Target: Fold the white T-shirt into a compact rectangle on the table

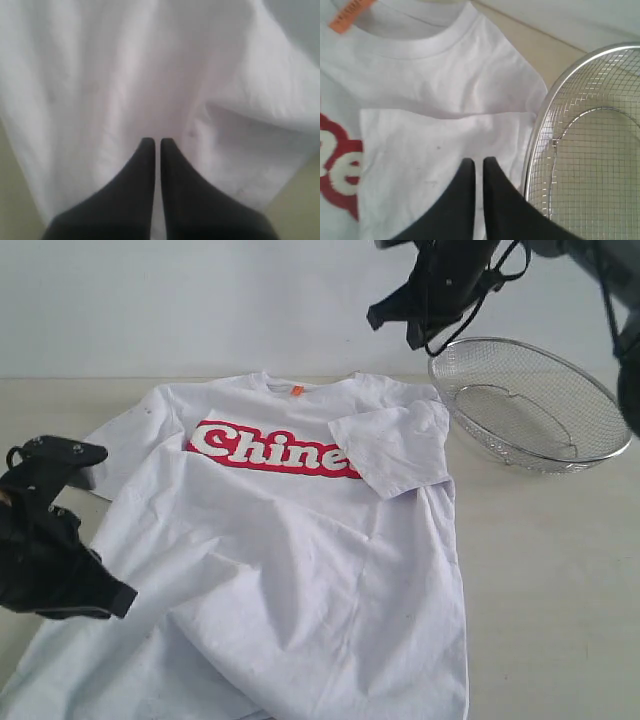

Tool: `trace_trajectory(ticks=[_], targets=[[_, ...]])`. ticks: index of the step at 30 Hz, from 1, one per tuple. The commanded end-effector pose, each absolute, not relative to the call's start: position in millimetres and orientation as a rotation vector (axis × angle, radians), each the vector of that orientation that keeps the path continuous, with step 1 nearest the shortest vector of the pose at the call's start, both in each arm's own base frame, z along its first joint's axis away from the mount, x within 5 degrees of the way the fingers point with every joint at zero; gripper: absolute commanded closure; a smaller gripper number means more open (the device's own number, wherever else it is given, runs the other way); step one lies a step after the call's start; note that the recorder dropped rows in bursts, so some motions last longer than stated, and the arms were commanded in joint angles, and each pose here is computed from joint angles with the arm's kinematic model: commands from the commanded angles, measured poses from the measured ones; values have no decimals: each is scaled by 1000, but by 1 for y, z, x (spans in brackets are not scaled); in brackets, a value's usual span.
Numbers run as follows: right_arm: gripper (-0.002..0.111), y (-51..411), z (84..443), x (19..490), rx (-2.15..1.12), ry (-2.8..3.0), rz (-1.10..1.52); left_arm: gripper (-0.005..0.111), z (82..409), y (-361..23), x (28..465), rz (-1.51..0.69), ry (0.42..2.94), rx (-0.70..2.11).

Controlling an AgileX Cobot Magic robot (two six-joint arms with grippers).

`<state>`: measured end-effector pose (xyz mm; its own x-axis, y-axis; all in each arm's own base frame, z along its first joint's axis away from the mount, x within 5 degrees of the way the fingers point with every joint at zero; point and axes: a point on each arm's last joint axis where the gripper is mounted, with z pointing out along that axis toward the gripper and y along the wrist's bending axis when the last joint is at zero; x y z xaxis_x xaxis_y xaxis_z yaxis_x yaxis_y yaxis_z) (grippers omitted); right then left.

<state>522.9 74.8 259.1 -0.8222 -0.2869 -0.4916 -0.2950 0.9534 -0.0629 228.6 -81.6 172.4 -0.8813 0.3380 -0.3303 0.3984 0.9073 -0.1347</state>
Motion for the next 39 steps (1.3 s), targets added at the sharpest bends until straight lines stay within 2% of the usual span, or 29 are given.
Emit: trace_trajectory(ticks=[1, 5, 9, 14, 20, 23, 27, 30, 33, 39], targets=[[109, 80, 300, 494, -428, 2581, 117, 102, 161, -86, 202, -398, 2835, 595], [109, 90, 304, 463, -474, 2653, 124, 102, 159, -99, 189, -485, 2832, 692], [109, 98, 293, 423, -541, 2763, 132, 102, 161, -107, 183, -509, 2823, 753], [109, 107, 260, 378, -647, 2917, 146, 102, 162, -108, 182, -497, 2815, 777], [109, 104, 201, 346, -666, 3089, 174, 102, 161, -105, 180, -458, 2853, 767], [109, 103, 179, 337, -637, 3092, 189, 102, 160, -105, 179, -465, 2865, 774], [109, 114, 165, 324, -647, 3096, 360, 102, 151, -105, 181, -442, 2915, 779], [109, 119, 159, 318, -651, 3099, 380, 102, 141, -103, 181, -411, 2980, 760], [109, 122, 147, 306, -661, 3135, 388, 102, 132, -96, 182, -278, 3060, 729], [109, 121, 137, 304, -644, 3129, 378, 102, 120, -95, 183, -243, 3115, 717]])
